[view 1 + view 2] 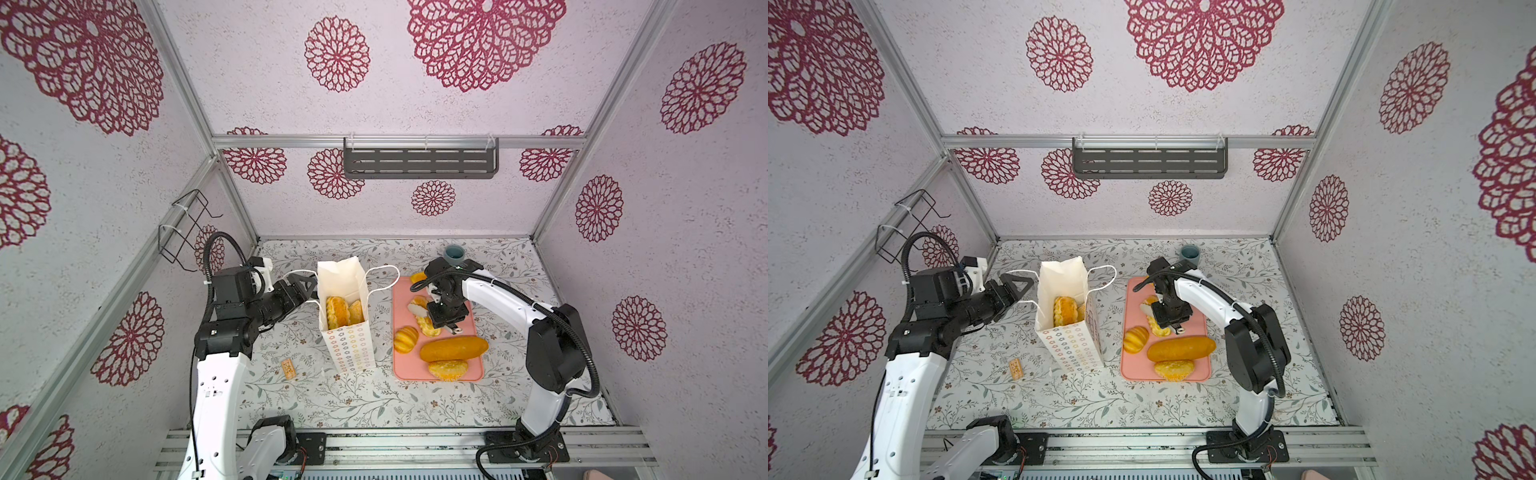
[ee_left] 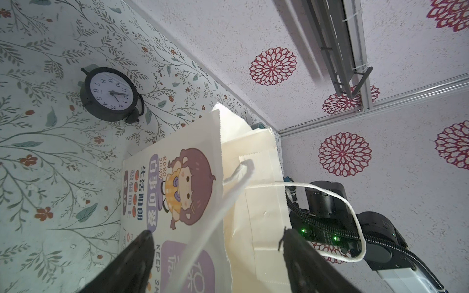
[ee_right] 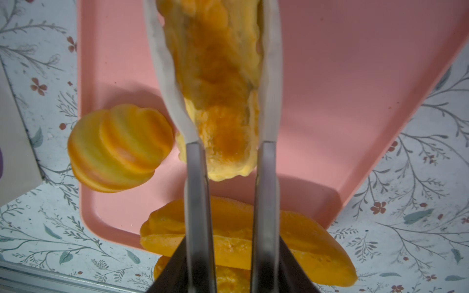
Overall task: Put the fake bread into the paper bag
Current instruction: 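Lower the tongs and squeeze them around the ridged pastry on the tray, then lift the ridged pastry with the tongs and carry it over the bag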
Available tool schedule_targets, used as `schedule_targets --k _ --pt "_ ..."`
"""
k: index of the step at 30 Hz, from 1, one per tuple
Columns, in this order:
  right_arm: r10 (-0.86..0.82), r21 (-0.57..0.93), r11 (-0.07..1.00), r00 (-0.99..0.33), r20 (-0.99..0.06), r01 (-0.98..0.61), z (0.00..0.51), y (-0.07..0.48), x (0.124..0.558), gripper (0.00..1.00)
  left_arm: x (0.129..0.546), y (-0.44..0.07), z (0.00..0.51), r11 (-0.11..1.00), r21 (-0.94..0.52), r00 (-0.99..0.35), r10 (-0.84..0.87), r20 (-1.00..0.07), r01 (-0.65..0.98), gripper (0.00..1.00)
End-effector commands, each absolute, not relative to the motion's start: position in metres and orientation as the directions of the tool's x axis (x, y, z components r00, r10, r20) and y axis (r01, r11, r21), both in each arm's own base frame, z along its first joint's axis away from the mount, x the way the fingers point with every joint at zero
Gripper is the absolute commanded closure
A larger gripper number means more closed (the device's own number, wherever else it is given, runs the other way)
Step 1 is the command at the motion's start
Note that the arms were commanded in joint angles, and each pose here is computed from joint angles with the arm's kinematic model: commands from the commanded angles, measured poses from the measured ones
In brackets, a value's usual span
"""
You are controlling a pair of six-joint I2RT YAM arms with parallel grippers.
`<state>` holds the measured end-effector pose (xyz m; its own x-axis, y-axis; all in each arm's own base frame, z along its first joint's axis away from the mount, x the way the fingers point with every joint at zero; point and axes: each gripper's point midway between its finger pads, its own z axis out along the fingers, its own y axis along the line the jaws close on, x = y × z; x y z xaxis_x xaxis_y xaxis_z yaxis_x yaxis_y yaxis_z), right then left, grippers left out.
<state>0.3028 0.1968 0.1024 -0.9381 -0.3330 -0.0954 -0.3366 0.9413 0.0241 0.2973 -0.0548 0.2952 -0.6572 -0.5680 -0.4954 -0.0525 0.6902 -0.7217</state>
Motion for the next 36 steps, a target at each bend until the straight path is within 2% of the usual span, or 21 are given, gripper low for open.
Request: schedule_targets --k 1,5,13,27,36 --pt "-0.307 0.008 0.950 -0.939 -0.154 -0.312 0.119 0.187 0.307 0.65 0.303 -0.053 0.302 0.696 -0.718 -0.643 -0.560 -0.523 -0.022 0.17" --pt "-0.281 0.015 0.957 -0.938 -0.203 -0.289 0.128 0.185 0.307 0.71 0.307 -0.054 0.305 0.691 -0.722 -0.645 -0.561 -0.518 -0.022 0.16" --pt "-0.206 0.093 0.963 -0.912 -0.356 -0.254 0.164 0.188 0.307 0.76 0.312 -0.056 0.309 0.668 -0.744 -0.652 -0.575 -0.494 -0.026 0.16" --pt "-0.133 0.221 0.935 -0.853 -0.505 -0.276 0.216 0.194 0.297 0.79 0.304 -0.049 0.304 0.684 -0.725 -0.645 -0.591 -0.485 -0.081 0.23" --pt "-0.071 0.316 0.897 -0.806 -0.588 -0.310 0.266 0.196 0.289 0.80 0.299 -0.046 0.304 0.700 -0.707 -0.643 -0.589 -0.490 -0.102 0.20"
